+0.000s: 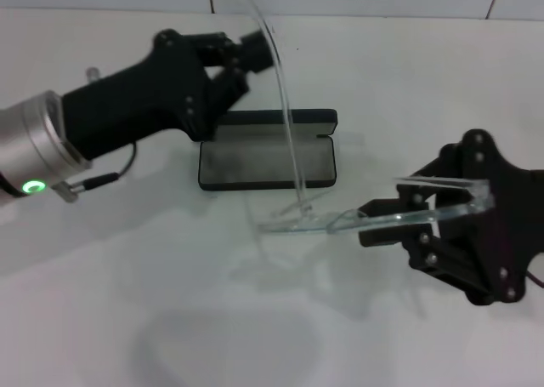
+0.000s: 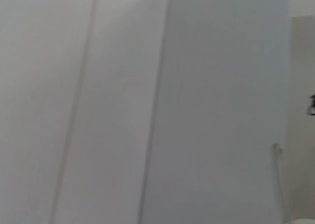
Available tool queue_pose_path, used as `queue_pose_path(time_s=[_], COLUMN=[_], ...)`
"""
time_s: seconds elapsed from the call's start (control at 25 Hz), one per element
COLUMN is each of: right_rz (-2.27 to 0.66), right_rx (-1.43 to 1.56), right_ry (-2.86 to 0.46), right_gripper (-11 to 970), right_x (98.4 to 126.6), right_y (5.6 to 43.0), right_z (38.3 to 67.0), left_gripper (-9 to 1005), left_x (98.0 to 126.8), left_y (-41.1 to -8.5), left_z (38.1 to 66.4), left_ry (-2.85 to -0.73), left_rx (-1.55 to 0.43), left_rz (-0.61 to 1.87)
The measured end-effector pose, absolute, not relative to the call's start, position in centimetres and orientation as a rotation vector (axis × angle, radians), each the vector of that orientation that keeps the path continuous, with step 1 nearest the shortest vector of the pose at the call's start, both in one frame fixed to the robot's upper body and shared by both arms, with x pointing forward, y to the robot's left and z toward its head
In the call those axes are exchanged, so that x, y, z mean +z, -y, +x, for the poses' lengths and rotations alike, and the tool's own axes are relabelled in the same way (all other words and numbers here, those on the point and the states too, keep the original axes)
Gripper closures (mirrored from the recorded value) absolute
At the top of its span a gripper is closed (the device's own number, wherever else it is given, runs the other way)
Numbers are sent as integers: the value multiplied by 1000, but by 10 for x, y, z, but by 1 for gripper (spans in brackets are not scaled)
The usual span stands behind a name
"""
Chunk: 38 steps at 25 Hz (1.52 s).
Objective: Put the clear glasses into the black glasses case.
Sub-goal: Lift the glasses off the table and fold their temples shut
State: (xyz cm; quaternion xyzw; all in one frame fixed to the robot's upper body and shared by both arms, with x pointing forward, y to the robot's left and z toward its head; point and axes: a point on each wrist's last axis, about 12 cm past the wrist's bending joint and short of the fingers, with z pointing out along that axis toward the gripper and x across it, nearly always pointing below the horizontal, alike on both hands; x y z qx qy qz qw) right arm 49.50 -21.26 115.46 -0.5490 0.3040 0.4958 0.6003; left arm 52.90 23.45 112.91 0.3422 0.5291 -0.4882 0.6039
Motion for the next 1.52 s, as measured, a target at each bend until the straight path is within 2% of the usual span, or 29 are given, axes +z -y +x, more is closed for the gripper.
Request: queue_pose_path(time_s=[0.8, 1.2, 1.52], right_rz=[-1273, -1252, -1340], right_rx=[1152, 1177, 1198], right_ry=[-796, -704, -750], right_gripper=[905, 906, 906], right_x=[1142, 1150, 1146], right_y=[206, 213, 194], right_z=[500, 489, 497], left_gripper=[936, 936, 936], left_x=[1138, 1133, 1132], left_y=[-219, -257, -236], left_z=[512, 511, 510], left_ry=[-1086, -1118, -1114], left_rx=[-1290, -1132, -1208], left_rz=[925, 786, 879])
